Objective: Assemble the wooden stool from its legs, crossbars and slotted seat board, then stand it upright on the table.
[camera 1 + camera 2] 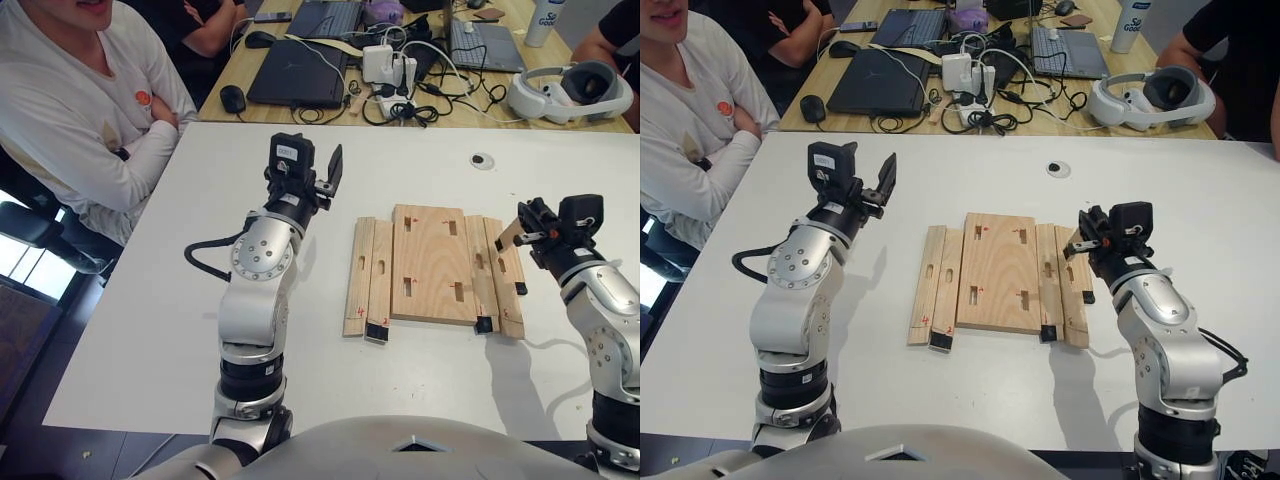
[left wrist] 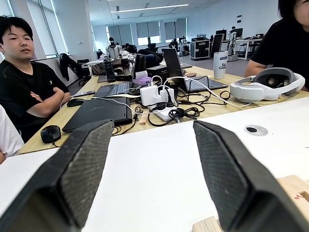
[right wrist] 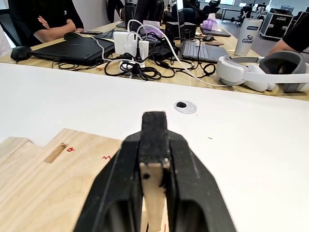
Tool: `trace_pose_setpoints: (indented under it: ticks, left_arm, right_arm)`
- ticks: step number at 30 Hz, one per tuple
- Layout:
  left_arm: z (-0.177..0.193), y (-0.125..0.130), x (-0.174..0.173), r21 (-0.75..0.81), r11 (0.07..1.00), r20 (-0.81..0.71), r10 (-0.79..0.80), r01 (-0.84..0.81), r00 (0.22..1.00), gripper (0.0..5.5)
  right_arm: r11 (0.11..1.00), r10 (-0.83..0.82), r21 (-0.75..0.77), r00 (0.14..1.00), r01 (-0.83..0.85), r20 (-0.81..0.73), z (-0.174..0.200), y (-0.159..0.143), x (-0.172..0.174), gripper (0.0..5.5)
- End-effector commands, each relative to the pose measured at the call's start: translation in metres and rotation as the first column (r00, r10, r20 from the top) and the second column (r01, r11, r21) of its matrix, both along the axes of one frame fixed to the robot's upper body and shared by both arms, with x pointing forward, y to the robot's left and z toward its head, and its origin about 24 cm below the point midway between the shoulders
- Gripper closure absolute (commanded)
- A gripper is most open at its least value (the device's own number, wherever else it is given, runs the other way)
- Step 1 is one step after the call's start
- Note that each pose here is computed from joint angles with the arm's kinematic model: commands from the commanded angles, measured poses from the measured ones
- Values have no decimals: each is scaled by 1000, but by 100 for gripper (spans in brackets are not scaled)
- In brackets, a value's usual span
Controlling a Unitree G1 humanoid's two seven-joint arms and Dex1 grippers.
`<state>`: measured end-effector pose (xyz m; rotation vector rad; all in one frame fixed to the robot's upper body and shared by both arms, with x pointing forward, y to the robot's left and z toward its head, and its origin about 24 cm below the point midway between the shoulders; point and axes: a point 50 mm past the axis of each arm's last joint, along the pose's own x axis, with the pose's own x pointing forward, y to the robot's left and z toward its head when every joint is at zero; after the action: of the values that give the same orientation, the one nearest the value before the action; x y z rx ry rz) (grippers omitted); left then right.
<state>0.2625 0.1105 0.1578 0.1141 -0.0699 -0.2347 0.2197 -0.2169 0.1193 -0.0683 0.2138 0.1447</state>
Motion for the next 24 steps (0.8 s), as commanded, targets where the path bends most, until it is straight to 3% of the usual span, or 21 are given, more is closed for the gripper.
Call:
trace_pose_setpoints:
  ticks: [1, 13, 24]
  left_arm:
    - [3, 0, 0, 7, 1000, -1, 6, -6, 1000, 244]
    - [1, 2, -1, 10, 1000, -8, 20, -20, 1000, 244]
    - [1, -1, 0, 27, 1000, -1, 4, -4, 1000, 244]
  right_arm:
    - [999, 32, 28, 999, -31, -25, 7, 15, -12, 512]
    - [1000, 11, 16, 997, -10, -82, 1, 12, -23, 512]
    - [999, 5, 44, 1000, -4, -5, -1, 12, 4, 512]
